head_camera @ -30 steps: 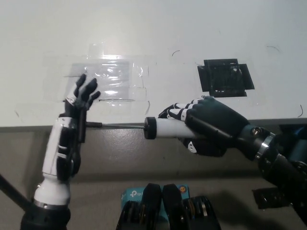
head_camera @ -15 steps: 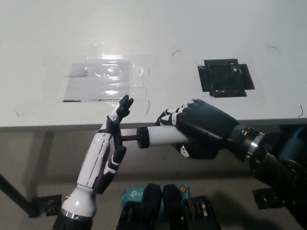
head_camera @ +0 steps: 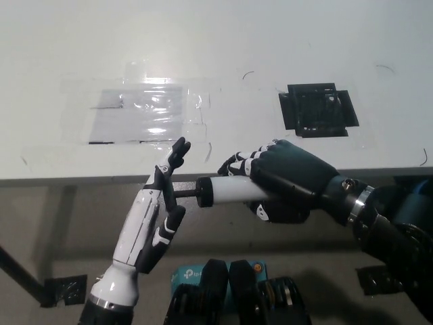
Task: The robot uses right hand to pick up a small white air pumper and uses its left hand to compress it, and then puts it on the desk
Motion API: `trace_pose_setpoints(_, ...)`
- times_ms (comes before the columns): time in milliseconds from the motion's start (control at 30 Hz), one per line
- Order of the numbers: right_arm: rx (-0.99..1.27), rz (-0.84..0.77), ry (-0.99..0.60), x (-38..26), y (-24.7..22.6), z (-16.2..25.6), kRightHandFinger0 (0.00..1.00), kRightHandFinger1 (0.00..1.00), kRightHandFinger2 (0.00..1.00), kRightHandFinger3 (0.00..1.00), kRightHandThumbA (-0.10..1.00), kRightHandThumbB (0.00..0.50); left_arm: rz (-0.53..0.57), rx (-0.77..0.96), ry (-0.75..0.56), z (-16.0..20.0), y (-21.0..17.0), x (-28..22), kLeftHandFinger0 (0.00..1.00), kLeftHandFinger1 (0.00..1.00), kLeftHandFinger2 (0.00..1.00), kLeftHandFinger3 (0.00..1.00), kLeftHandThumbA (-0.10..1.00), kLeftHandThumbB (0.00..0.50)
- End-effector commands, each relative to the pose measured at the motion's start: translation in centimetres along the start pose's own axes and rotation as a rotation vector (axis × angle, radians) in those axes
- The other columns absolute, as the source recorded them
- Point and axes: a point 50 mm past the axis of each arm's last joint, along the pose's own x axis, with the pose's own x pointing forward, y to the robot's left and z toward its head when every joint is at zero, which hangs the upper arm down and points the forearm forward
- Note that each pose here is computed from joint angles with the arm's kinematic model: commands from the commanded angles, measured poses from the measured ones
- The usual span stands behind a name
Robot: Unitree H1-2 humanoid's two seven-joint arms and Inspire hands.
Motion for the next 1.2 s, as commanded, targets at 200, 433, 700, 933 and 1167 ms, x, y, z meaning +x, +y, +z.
trace_pose_setpoints(200,-0.057,-0.064,0.009,-1.0,-2.7,-1.5,0.04,0.49,0.79,0.89,-0.10,0.153,0.096,-0.048,-0.002,-1.0,2.6,-1.5,1.00,1.00,1.00,1.00,1.00,0.280)
trace_pose_setpoints(433,-0.049,-0.064,0.067,-2.0,-2.3,-3.2,0.06,0.51,0.80,0.88,-0.10,0.175,0.148,-0.072,0.000,-1.5,4.3,-2.5,1.00,1.00,1.00,1.00,1.00,0.300)
trace_pose_setpoints(700,-0.087,-0.082,0.136,-0.7,-3.8,-6.8,0.03,0.51,0.81,0.92,-0.10,0.151,0.159,-0.058,0.044,-2.0,4.9,-3.9,1.00,1.00,1.00,1.00,1.00,0.295)
trace_pose_setpoints(933,-0.038,-0.100,0.332,2.2,-6.2,-11.7,0.11,0.60,0.88,1.00,-0.10,0.130,0.115,-0.064,0.105,-2.9,4.0,-6.8,1.00,1.00,1.00,1.00,1.00,0.275)
trace_pose_setpoints(1167,-0.020,-0.086,0.433,5.3,-4.8,-15.7,0.11,0.63,0.93,1.00,-0.10,0.126,0.087,-0.102,0.204,-3.9,1.9,-10.9,1.00,1.00,1.00,1.00,1.00,0.286)
